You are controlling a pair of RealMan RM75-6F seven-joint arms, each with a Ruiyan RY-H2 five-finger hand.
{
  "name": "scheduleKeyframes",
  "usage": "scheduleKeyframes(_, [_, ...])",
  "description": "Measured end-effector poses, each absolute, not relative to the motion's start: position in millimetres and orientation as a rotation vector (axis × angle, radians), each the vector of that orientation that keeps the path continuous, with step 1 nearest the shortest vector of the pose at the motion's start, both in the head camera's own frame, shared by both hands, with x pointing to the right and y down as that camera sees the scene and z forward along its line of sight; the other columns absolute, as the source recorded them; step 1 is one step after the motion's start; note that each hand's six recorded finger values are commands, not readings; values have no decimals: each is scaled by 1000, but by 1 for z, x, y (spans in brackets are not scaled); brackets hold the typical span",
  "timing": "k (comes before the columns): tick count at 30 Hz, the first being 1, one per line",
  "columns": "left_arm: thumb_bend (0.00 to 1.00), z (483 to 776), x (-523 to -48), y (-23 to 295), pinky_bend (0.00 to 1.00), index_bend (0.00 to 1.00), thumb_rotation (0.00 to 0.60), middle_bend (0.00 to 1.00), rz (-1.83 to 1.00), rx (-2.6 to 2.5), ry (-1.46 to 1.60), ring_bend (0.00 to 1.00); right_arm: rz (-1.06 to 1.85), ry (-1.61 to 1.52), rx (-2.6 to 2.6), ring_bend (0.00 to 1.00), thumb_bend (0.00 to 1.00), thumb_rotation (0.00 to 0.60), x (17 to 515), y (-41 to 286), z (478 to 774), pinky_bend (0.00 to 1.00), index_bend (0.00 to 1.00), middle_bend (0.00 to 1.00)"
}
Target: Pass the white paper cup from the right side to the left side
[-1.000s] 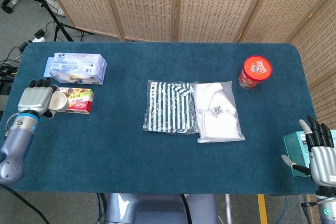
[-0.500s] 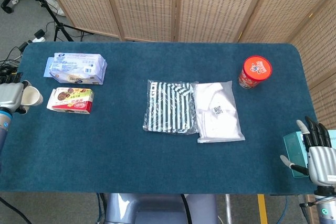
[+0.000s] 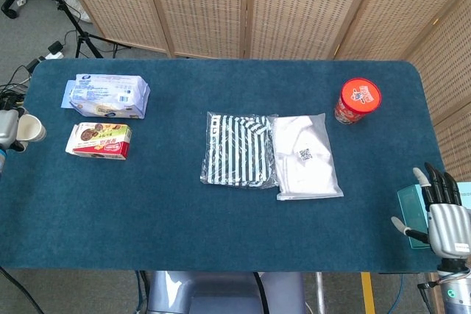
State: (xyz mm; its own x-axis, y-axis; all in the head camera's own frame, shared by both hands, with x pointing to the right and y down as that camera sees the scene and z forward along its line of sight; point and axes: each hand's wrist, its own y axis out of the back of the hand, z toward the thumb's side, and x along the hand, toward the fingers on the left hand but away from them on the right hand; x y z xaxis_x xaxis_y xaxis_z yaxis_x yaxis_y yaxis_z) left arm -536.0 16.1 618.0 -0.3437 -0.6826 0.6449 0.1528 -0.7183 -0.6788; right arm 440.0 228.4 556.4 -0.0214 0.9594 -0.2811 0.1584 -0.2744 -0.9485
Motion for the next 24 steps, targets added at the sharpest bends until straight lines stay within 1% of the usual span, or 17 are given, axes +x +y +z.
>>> scheduleKeyframes(10, [363,636,-566,18,0,359,600,0,-2169,-1384,747,0,1378,-1209,-1511,0,129,600,441,229,556,0,0,0])
scheduleKeyframes(17, [362,660,-564,29,0,359,600,0,-2201,-1475,761,0,1383,-1201,-1508,0,127,600,441,229,558,0,0,0])
scheduleKeyframes(24, [363,674,-564,29,0,359,600,0,-2221,-1534,809,0,1390,-1199,-1512,0,126,600,441,229,560,0,0,0])
